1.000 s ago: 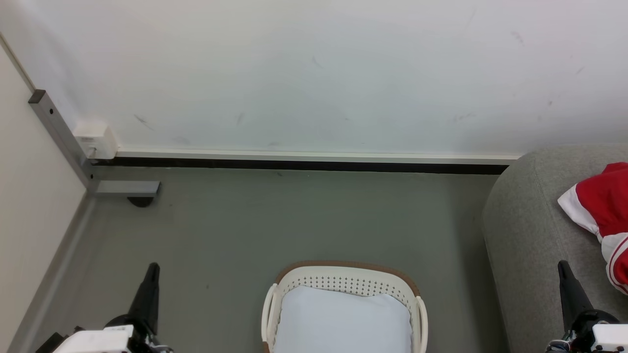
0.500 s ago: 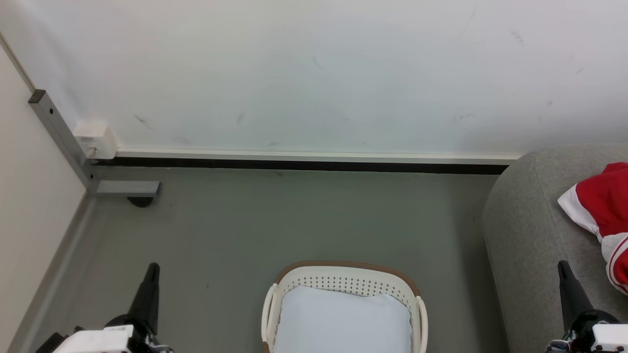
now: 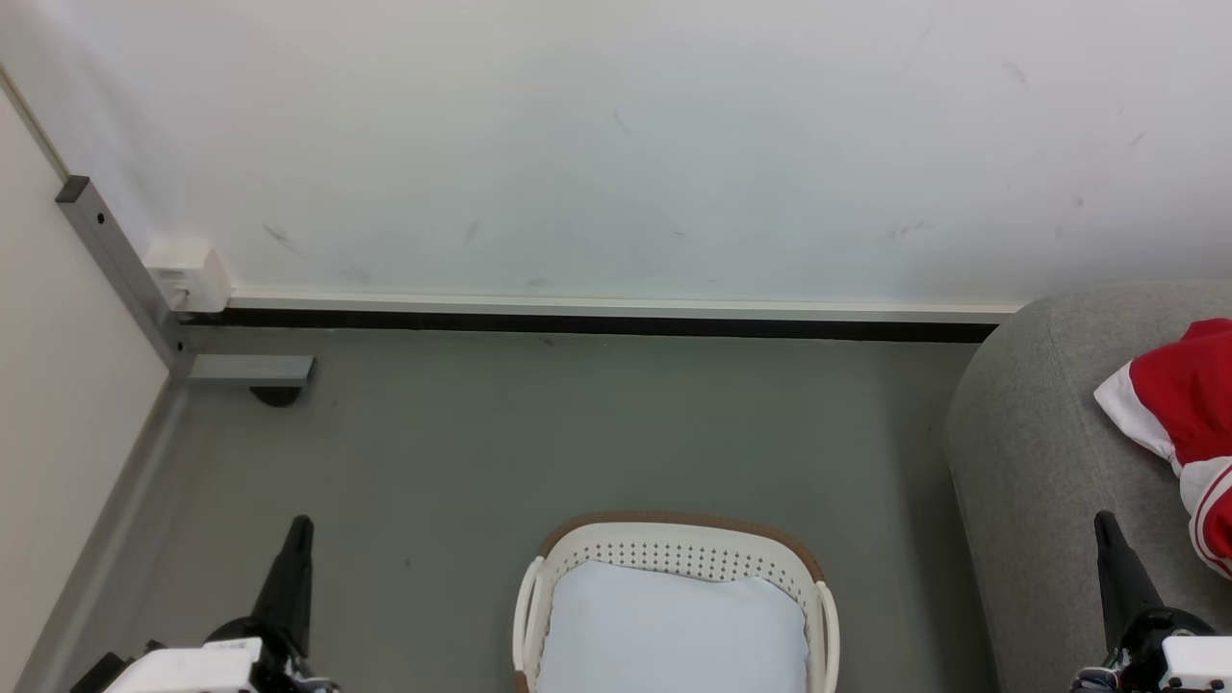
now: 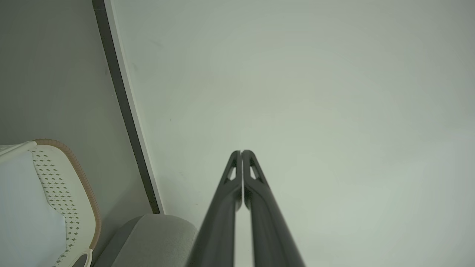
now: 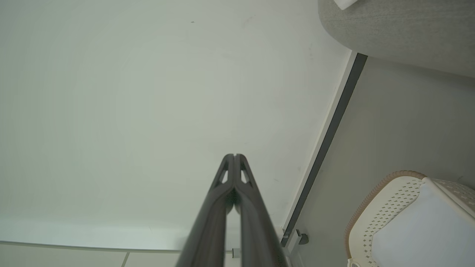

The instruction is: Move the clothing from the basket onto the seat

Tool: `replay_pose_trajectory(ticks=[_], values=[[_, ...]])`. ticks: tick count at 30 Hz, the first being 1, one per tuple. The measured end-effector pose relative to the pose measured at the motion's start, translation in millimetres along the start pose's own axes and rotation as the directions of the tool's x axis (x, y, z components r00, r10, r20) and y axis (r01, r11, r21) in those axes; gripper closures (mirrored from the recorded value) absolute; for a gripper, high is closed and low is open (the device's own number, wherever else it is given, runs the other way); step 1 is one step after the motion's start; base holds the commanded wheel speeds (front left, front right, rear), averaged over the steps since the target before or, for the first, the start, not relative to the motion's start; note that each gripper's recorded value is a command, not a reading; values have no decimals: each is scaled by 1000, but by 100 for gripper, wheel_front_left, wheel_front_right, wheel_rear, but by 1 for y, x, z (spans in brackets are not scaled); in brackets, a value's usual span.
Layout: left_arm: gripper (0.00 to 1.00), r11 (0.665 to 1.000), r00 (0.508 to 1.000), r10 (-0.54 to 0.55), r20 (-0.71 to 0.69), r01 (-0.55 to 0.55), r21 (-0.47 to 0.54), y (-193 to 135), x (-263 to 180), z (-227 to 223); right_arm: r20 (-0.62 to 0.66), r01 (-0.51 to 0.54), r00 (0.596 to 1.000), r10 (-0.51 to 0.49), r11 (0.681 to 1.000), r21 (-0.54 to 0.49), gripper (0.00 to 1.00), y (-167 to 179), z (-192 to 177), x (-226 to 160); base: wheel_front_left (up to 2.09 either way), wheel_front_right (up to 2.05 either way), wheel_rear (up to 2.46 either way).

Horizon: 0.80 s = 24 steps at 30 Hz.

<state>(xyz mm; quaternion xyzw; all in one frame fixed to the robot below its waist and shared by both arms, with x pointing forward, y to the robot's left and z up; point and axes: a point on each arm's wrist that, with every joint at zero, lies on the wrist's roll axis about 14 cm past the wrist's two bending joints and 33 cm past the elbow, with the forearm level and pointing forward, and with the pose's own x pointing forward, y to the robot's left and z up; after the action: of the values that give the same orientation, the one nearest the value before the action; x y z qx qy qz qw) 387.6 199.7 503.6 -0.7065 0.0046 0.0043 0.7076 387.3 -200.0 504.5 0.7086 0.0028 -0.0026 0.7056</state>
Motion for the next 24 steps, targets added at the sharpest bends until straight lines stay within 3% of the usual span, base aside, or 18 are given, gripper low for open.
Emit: replay_pose_trajectory(ticks=[24], values=[[100,1000,1000,0,0,0,0,0,0,0,0,0,1000,0,1000,0,100,0,0,0,0,0,0]])
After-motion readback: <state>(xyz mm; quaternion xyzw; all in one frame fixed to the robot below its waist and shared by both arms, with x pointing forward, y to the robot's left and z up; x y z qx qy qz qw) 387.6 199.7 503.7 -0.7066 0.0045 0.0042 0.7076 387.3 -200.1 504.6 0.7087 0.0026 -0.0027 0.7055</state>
